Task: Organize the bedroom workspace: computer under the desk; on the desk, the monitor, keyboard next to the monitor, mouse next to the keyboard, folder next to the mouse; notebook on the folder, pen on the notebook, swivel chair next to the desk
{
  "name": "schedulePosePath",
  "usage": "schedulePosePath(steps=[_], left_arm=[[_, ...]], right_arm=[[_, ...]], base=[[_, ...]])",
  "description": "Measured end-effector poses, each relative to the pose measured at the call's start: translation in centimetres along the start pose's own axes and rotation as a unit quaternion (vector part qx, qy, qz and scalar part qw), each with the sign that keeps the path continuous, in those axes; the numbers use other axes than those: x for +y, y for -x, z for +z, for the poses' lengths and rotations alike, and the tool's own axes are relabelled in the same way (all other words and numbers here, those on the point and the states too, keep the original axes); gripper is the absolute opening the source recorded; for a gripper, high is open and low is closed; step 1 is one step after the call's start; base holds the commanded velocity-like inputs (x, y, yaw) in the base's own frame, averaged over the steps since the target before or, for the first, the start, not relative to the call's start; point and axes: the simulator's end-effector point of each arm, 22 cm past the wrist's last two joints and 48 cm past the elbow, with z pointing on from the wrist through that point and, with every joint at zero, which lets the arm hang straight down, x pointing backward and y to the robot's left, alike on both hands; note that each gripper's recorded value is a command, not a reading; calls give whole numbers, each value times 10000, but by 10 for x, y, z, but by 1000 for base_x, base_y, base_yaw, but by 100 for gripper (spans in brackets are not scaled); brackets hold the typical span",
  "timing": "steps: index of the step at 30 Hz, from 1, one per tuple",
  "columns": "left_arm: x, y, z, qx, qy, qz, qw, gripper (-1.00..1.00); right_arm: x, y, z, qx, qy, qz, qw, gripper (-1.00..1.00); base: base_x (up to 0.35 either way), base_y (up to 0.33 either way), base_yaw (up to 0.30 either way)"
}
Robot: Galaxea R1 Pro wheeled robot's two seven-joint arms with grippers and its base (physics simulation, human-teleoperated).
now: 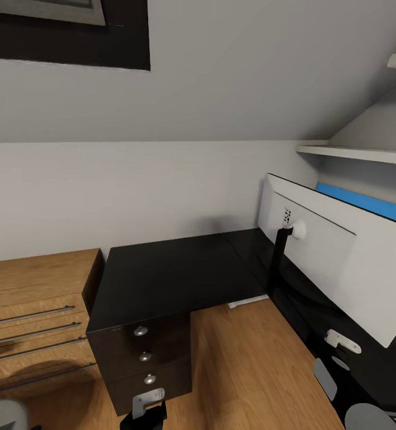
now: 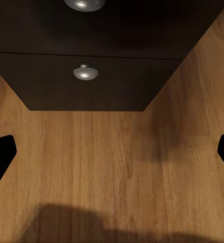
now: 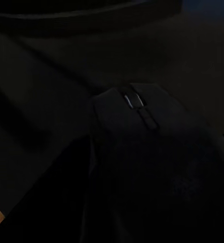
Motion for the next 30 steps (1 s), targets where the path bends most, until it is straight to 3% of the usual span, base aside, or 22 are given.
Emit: schedulePosePath(steps=[7,14,15,30], left_arm=[[0,0,0,-2,6,-11,10000,100],[1,0,0,0,9,-22,10000,100],[1,0,0,0,14,-27,10000,100],[1,0,0,4,20,-37,10000,100]], right_arm=[[14,4,-2,-73,137,-125,9998,-100],[38,10,-7,-185,344,-203,9990,-100],[49,7,-10,-181,425,-257,9986,-100],[60,3,-13,-175,508,-310,9981,-100]], base=[[0,0,0],[0,0,13],[0,0,130],[0,0,247]])
